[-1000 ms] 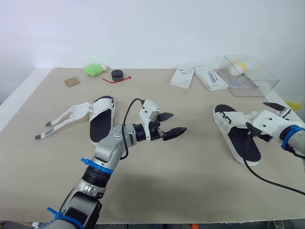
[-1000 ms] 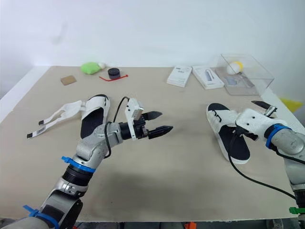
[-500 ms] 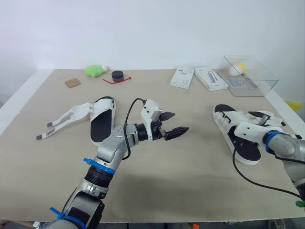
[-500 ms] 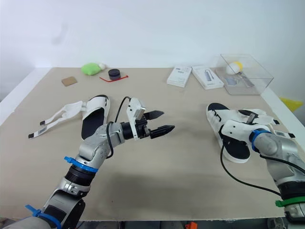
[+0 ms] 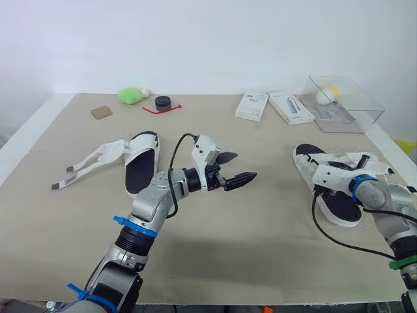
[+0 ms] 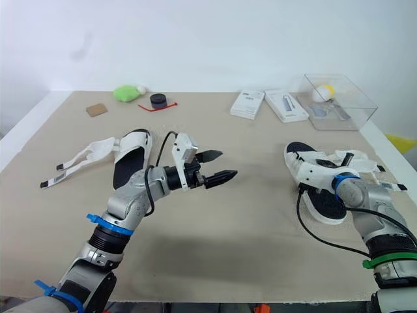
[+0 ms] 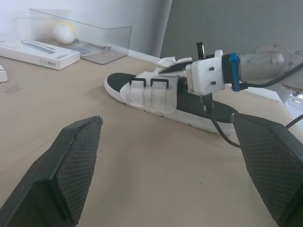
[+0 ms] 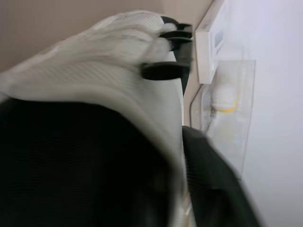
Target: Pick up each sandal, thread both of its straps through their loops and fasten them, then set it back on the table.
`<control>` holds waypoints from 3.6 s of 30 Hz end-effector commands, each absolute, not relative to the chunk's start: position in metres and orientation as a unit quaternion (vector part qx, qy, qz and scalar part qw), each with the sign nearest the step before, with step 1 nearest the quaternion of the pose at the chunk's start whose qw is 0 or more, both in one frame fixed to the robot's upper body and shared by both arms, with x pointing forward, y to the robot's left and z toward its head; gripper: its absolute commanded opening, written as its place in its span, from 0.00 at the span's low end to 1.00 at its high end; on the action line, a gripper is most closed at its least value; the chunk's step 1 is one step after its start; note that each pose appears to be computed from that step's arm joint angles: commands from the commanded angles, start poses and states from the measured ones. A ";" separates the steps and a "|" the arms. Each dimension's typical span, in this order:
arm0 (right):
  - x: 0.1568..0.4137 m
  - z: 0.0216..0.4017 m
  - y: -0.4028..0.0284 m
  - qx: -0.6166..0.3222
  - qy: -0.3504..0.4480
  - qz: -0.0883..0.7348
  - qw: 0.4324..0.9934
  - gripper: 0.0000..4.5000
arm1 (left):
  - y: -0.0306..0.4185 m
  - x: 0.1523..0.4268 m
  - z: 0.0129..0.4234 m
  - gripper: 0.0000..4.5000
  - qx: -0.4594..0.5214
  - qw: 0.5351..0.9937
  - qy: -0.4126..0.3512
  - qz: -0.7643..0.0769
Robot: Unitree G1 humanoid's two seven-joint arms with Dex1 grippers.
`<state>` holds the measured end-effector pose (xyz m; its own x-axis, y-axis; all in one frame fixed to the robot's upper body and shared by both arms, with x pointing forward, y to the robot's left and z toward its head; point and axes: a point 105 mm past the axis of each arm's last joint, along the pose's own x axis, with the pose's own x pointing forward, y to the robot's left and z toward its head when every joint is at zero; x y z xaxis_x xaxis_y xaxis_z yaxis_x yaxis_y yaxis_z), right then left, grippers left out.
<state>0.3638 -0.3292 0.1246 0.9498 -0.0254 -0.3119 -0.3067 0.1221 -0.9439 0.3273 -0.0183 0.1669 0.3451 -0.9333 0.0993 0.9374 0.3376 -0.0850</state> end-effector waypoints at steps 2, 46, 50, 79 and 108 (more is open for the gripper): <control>0.364 0.159 -0.326 -0.663 0.064 0.077 0.742 0.01 | -0.015 0.327 0.182 1.00 -0.058 0.818 -0.046 -0.571; 0.303 0.140 -0.165 -0.610 -0.283 0.550 0.495 1.00 | 0.104 0.292 0.177 0.58 -0.025 0.808 0.046 -0.586; 0.312 0.151 -0.198 -0.630 -0.222 0.513 0.540 1.00 | 0.094 0.288 0.170 0.09 -0.013 0.799 0.054 -0.598; 0.391 0.146 -0.172 0.388 0.283 0.203 0.853 1.00 | 0.066 0.276 0.073 0.01 0.026 0.791 0.162 -0.589; 0.429 0.114 -0.127 0.479 0.320 0.160 0.802 0.23 | 0.071 0.283 0.073 0.00 0.034 0.808 0.154 -0.568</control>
